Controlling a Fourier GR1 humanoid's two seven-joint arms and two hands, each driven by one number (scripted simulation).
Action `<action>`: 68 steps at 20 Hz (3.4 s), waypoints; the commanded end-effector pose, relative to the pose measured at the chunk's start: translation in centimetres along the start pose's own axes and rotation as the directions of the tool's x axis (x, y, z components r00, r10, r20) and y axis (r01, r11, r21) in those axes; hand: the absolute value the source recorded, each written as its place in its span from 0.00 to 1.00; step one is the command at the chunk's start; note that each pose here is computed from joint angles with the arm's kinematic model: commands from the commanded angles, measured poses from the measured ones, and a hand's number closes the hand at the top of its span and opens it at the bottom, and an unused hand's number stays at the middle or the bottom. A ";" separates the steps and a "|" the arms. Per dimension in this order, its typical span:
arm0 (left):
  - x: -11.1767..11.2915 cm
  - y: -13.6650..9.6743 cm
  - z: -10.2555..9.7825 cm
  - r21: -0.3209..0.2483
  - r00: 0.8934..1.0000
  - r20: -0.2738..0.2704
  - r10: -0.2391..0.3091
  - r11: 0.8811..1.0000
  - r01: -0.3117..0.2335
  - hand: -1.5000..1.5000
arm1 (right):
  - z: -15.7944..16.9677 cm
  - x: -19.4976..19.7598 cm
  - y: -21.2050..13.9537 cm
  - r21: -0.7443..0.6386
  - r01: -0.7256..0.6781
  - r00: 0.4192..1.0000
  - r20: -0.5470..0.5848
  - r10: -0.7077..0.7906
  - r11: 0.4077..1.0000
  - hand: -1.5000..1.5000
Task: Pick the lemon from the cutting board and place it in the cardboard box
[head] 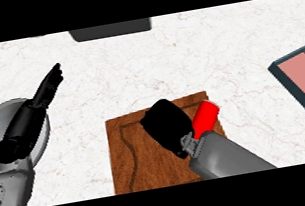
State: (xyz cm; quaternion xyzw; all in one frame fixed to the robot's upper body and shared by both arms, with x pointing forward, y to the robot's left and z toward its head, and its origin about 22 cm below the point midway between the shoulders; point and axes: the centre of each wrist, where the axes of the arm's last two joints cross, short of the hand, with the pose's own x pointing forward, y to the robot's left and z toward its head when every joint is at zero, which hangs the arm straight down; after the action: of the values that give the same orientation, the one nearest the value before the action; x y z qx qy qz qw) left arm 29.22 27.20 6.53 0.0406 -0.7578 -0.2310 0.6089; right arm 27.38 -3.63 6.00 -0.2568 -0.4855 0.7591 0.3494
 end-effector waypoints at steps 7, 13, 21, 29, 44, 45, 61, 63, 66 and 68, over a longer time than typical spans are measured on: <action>1.0 0.5 -0.5 0.007 1.000 -0.009 -0.013 1.000 0.013 0.50 | -1.4 -3.9 1.6 -0.170 0.113 0.983 -0.127 -0.136 0.979 1.00; -0.3 0.4 0.1 0.010 1.000 0.019 0.006 1.000 -0.006 0.50 | -1.3 -12.3 -0.1 -0.347 0.350 0.770 -0.422 -0.478 0.870 1.00; -0.2 -0.3 -0.6 -0.002 1.000 -0.011 0.002 1.000 -0.002 0.50 | 0.5 -14.2 -5.7 -0.495 0.079 0.835 -0.441 -0.329 0.865 1.00; -0.9 0.5 0.5 0.024 1.000 -0.023 0.006 1.000 -0.005 0.50 | 5.4 -15.0 -12.1 -0.746 0.009 0.660 -0.496 -0.565 0.666 1.00; -0.1 -0.8 -0.9 0.015 1.000 -0.024 0.008 1.000 -0.008 0.50 | 15.2 -27.5 -11.5 -0.795 -0.157 0.319 -0.602 -0.732 0.585 1.00; -0.8 -0.5 0.3 0.025 1.000 0.010 -0.012 1.000 0.012 0.50 | 16.8 -27.5 -11.2 -0.752 -0.164 0.306 -0.654 -0.692 0.638 1.00; 0.8 0.2 -0.2 0.003 1.000 -0.010 0.011 1.000 -0.011 0.50 | 22.8 -37.1 -1.4 -0.498 0.379 0.158 -0.796 -0.584 0.780 1.00; 0.3 0.0 0.6 -0.008 1.000 -0.011 -0.002 1.000 0.002 0.50 | 23.5 -36.6 -2.2 -0.462 0.436 0.206 -0.784 -0.586 0.772 0.00; -0.9 0.5 0.1 0.025 1.000 0.007 -0.015 1.000 0.015 0.50 | 23.6 -36.5 -0.5 -0.447 0.499 0.298 -0.716 -0.632 0.742 0.00; 0.0 -1.1 -0.5 0.013 1.000 0.008 -0.001 1.000 0.001 0.50 | 24.0 -36.4 -0.8 -0.508 0.495 0.340 -0.633 -0.696 0.704 0.00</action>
State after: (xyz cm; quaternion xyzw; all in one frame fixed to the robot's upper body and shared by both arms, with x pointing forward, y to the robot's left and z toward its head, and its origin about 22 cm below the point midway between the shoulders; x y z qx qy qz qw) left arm 29.44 26.75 6.23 0.0441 -0.7592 -0.2268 0.6084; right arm 33.71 -44.76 18.54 -0.4451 -0.3708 0.3098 0.7539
